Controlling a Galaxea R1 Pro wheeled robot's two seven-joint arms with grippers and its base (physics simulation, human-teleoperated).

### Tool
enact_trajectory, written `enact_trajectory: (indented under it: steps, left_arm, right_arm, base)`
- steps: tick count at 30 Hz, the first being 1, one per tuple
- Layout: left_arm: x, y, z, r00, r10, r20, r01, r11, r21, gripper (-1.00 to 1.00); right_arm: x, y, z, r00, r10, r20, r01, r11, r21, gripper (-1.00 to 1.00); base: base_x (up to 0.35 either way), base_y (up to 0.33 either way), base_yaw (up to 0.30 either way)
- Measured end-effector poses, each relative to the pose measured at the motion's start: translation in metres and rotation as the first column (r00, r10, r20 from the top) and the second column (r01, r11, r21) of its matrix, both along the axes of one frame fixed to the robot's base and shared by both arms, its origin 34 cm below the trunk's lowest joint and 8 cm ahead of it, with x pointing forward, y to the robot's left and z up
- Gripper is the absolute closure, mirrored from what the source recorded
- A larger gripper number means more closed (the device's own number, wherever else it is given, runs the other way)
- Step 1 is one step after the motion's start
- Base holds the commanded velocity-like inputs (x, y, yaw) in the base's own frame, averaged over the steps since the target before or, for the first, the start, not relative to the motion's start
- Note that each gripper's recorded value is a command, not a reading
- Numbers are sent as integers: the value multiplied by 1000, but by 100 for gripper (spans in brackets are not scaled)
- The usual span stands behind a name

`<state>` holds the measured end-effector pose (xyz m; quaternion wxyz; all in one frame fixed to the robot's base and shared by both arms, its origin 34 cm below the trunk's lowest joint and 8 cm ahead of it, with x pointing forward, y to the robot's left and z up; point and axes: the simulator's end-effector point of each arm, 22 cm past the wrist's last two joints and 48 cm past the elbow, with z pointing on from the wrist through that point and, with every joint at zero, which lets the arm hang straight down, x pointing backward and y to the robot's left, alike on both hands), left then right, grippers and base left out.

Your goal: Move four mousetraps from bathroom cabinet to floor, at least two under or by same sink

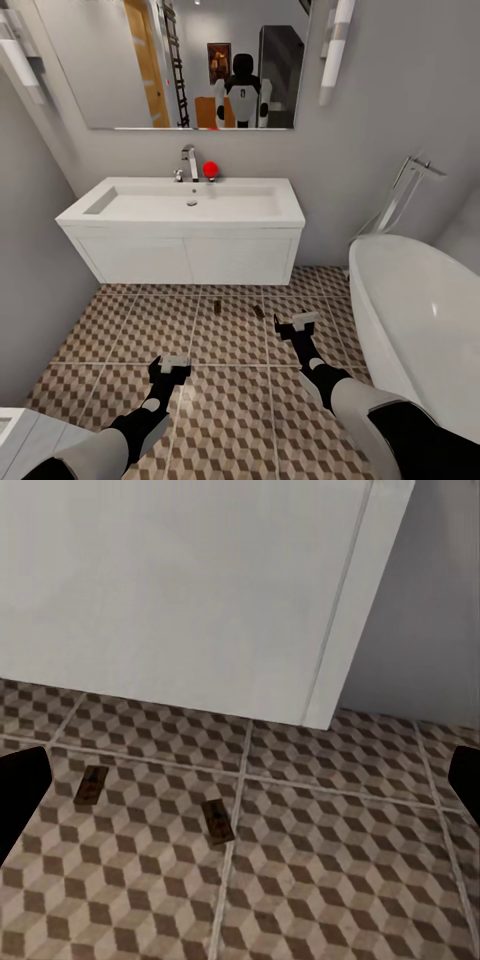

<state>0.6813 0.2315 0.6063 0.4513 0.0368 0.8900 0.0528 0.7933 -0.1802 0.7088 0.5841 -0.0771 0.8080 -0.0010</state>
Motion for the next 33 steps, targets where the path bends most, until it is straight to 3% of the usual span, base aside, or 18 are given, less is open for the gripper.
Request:
enact_trajectory:
  steps: [33]
  left_arm:
    - [-4,0,46,1000,0,-1,0,1000,0,-100]
  right_arm:
    - [-4,0,45,1000,0,-1,0,1000,0,-100]
  base:
    - [0,0,0]
